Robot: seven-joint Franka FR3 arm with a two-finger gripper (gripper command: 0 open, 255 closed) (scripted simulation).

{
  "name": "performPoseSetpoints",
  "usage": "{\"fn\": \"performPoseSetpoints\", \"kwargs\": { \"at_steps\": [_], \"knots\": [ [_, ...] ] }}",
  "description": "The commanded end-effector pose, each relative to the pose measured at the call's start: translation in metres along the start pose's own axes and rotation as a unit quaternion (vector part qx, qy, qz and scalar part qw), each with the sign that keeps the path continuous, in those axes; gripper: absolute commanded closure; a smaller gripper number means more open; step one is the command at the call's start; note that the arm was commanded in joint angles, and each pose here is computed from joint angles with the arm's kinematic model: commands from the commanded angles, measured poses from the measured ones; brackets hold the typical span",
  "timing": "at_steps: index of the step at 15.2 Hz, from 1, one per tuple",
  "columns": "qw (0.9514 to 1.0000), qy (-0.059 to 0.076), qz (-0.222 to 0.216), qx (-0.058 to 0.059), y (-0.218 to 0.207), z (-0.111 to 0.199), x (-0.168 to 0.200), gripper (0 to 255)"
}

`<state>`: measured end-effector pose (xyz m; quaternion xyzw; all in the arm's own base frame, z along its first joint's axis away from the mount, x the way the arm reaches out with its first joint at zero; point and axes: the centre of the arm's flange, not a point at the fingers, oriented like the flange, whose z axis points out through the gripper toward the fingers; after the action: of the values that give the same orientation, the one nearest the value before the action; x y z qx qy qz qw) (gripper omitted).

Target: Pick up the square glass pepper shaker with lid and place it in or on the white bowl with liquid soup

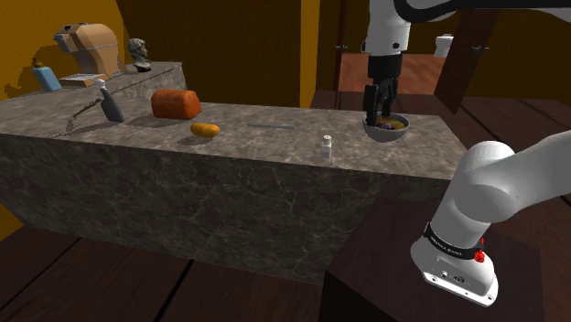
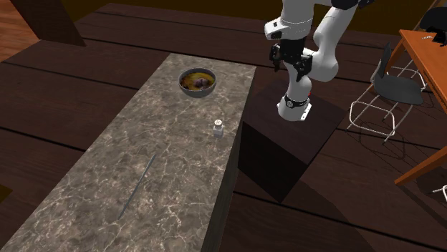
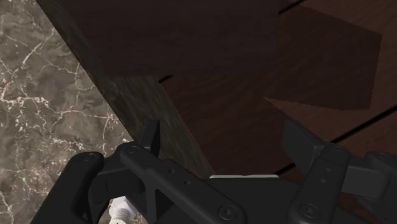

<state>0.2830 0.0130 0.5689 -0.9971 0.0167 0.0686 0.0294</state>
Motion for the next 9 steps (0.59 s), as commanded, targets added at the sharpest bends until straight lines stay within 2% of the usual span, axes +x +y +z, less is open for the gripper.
{"fn": "performPoseSetpoints", "kwargs": {
  "at_steps": [1,9],
  "knots": [
    [1.0000,0.000,0.000,0.000,0.000,0.000,0.000,0],
    [0.9998,-0.006,-0.012,-0.018,0.036,0.046,0.088,0]
  ]
}}
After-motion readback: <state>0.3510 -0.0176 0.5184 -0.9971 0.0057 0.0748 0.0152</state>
